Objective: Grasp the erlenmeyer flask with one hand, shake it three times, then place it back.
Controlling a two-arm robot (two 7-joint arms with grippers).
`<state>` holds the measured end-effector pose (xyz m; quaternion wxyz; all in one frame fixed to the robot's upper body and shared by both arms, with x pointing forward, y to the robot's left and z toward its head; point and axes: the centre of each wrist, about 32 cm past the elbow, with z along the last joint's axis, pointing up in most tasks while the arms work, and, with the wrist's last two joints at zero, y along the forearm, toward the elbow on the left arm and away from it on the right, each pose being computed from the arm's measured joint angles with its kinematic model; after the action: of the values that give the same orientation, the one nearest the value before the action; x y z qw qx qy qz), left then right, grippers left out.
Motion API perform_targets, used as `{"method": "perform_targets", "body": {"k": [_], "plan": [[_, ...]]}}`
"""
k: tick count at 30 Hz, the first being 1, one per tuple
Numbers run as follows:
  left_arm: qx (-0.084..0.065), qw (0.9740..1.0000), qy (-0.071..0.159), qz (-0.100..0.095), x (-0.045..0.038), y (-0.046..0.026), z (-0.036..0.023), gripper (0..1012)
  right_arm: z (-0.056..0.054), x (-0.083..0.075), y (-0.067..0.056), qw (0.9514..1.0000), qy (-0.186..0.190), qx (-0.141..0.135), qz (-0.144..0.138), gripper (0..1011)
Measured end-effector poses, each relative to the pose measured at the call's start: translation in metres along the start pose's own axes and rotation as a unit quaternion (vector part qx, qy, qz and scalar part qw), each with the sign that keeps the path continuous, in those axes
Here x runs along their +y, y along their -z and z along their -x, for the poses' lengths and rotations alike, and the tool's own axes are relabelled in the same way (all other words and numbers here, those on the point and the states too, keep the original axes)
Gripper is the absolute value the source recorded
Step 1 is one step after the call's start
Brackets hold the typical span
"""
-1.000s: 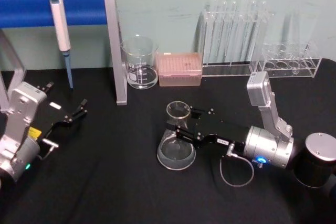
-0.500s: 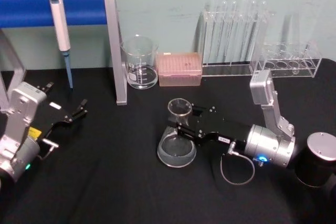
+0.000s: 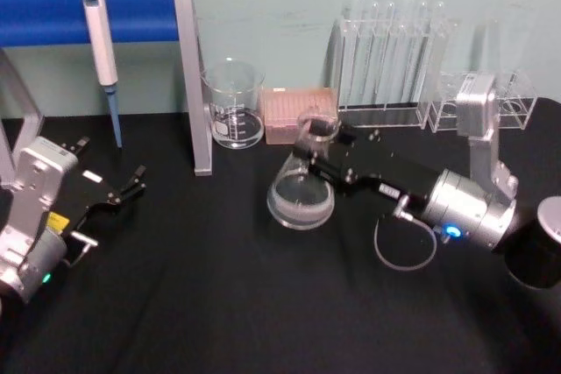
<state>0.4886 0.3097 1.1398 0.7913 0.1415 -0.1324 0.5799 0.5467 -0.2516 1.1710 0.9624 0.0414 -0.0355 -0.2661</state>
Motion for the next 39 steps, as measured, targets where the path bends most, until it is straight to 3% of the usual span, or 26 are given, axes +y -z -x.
{"method": "perform_targets", "body": {"k": [3,14,27,39], "plan": [[0.000,1.0000,0.000,0.000,0.0000,0.0000,0.0000,1001,0.000,0.000,-0.013,0.9997,0.016,-0.009,-0.013,450],[0.000,1.0000,0.000,0.000,0.0000,0.0000,0.0000,1001,0.015,0.000,-0.033,0.9954,0.087,-0.022,-0.035,450],[0.000,1.0000,0.000,0.000,0.0000,0.0000,0.0000,1001,0.032,-0.005,-0.036,0.9858,0.161,-0.029,-0.040,450],[0.000,1.0000,0.000,0.000,0.0000,0.0000,0.0000,1001,0.034,-0.002,-0.035,0.9868,0.155,-0.030,-0.037,450]]}}
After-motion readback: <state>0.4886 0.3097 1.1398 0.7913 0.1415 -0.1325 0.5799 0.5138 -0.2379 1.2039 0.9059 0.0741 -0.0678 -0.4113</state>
